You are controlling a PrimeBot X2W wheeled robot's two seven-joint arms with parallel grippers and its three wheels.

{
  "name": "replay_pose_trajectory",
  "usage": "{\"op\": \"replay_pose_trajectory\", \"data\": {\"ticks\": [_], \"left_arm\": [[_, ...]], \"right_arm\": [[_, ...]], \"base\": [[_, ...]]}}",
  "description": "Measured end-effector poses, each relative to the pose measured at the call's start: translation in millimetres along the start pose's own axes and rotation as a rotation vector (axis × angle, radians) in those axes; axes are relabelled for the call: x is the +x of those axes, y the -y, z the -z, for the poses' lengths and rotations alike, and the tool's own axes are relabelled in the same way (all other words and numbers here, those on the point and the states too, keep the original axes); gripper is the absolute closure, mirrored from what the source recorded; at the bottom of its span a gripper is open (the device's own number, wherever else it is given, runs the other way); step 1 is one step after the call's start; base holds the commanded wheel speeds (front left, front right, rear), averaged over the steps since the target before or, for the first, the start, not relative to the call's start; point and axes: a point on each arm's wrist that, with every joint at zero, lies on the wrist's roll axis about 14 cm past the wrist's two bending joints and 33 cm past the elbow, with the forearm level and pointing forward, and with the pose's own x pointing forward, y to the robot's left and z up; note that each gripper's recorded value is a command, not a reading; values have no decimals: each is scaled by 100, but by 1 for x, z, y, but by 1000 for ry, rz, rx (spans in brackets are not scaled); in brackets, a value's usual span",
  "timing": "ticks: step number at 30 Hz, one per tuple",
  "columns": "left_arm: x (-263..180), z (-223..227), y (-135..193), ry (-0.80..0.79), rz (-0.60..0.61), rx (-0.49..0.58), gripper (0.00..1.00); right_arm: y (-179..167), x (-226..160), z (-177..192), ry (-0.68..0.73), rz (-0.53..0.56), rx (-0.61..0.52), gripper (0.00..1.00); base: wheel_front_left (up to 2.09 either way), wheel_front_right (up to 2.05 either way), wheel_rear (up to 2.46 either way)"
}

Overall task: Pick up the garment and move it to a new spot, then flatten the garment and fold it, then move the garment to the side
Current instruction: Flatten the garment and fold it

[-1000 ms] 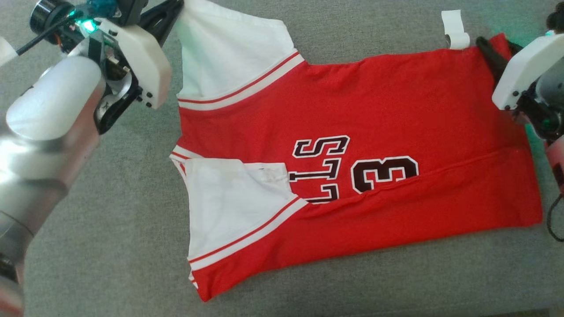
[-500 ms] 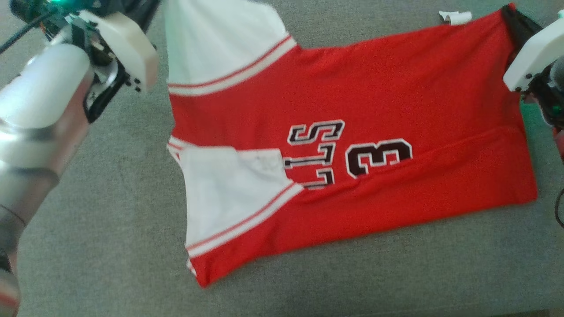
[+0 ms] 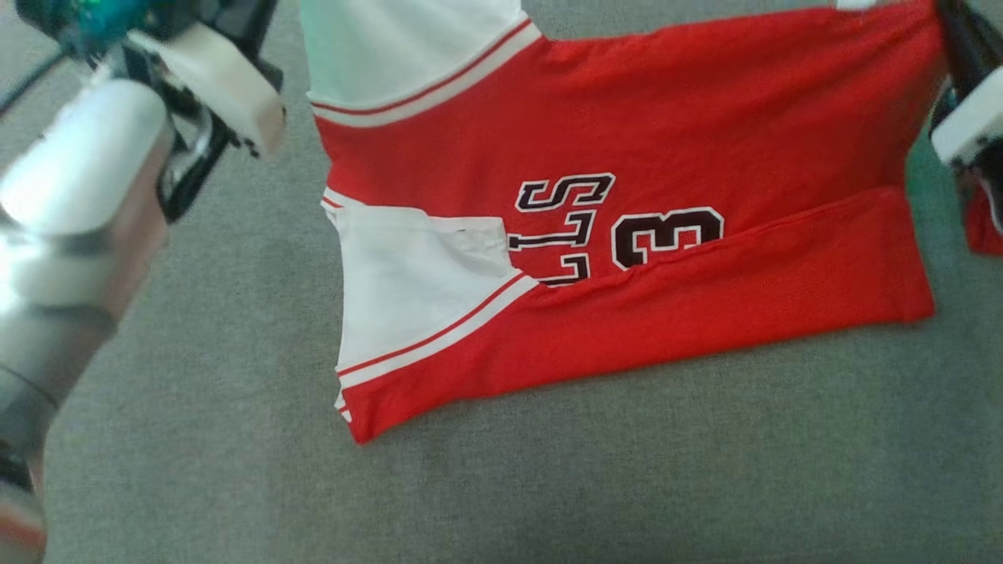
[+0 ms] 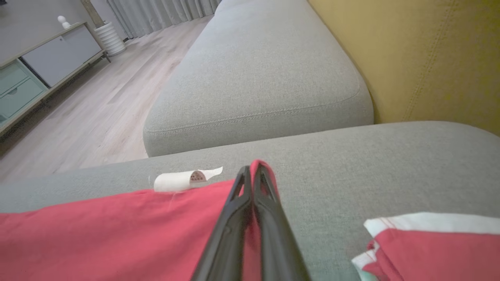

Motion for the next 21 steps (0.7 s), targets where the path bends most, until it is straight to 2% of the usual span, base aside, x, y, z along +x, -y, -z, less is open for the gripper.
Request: {"op": "replay_pose_trajectory", "data": {"ticks": [6, 12, 21], "left_arm": [[-26, 12, 16, 4, 2, -42, 100], [-53, 21, 32, 8, -4, -87, 100], [-110, 52, 75, -47, -12, -192, 100]], "right_arm": [[2, -20, 22, -19, -10, 22, 100], [-1, -35, 28, -8, -28, 37, 100], [-2, -62, 64, -57, -43, 63, 100]], "base": [[0, 0, 0], [0, 0, 0], [0, 0, 0]]}}
